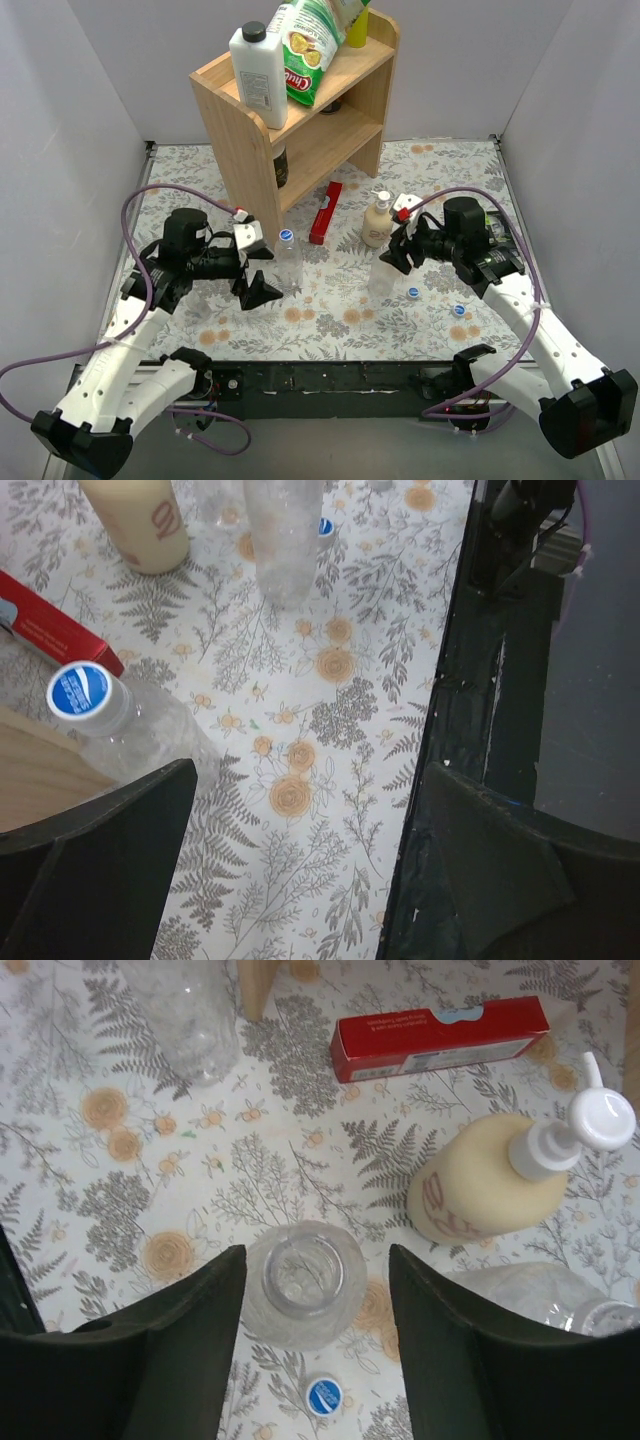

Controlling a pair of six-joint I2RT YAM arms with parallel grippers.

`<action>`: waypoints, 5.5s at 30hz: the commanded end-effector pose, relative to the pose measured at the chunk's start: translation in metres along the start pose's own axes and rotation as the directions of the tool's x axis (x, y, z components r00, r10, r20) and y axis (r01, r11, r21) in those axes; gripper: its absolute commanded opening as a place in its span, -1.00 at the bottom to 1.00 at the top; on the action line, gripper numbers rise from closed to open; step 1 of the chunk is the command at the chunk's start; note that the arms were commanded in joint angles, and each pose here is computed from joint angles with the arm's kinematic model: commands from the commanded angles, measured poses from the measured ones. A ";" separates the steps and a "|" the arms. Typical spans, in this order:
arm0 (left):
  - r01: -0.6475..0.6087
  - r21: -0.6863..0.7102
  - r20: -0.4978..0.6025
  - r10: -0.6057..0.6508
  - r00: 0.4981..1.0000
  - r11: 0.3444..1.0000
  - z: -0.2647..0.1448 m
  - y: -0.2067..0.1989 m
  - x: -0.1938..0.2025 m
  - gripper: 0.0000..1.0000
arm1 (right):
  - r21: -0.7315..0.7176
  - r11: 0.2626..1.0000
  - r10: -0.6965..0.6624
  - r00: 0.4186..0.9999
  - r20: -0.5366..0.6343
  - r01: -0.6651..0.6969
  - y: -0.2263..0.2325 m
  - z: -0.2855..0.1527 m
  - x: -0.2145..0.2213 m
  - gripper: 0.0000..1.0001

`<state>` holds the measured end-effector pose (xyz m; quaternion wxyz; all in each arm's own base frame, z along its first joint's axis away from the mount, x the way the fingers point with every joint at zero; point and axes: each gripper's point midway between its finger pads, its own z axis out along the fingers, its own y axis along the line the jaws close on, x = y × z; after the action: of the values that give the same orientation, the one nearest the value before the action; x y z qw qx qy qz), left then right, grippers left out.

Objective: Screw on the bottle caps

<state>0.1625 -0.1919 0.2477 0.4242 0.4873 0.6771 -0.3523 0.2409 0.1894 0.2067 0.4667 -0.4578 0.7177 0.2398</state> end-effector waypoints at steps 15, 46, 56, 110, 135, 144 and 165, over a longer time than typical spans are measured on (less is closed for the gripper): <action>-0.162 0.133 0.112 0.147 0.983 0.978 0.094 0.004 -0.112 0.96 | -0.135 0.986 -0.041 0.920 0.389 0.102 0.026 -0.089 -0.192 -0.97; -0.183 0.228 0.231 0.130 0.964 0.956 0.168 -0.013 -0.137 0.91 | -0.349 0.936 0.127 0.881 0.455 0.045 0.041 -0.100 -0.210 -0.97; -0.178 0.292 0.200 0.123 0.972 0.940 0.175 -0.019 -0.127 0.70 | -0.346 0.937 0.131 0.878 0.460 0.042 0.043 -0.100 -0.206 -0.97; -0.339 0.177 -0.071 0.355 0.932 0.924 0.123 0.005 -0.041 -1.00 | -0.338 0.916 -0.292 0.937 -0.193 0.216 0.022 -0.073 0.058 0.34; -0.340 0.140 -0.085 0.353 0.932 0.930 0.130 0.017 -0.049 -1.00 | -0.513 0.776 -0.571 0.754 -0.324 0.367 -0.010 0.000 0.172 0.28; -0.335 0.136 -0.089 0.348 0.933 0.932 0.132 0.021 -0.048 -1.00 | -0.565 0.760 -0.567 0.752 -0.336 0.321 -0.006 0.007 0.185 0.16; -0.326 0.135 -0.089 0.339 0.937 0.936 0.135 0.021 -0.040 -1.00 | -0.588 0.753 -0.581 0.718 -0.385 0.294 0.004 0.003 0.210 -0.38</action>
<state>0.2157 -0.3176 0.2222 0.3920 0.6420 0.5931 -0.2870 0.2187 0.1082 0.0230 0.1666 -0.7652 0.6027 0.1532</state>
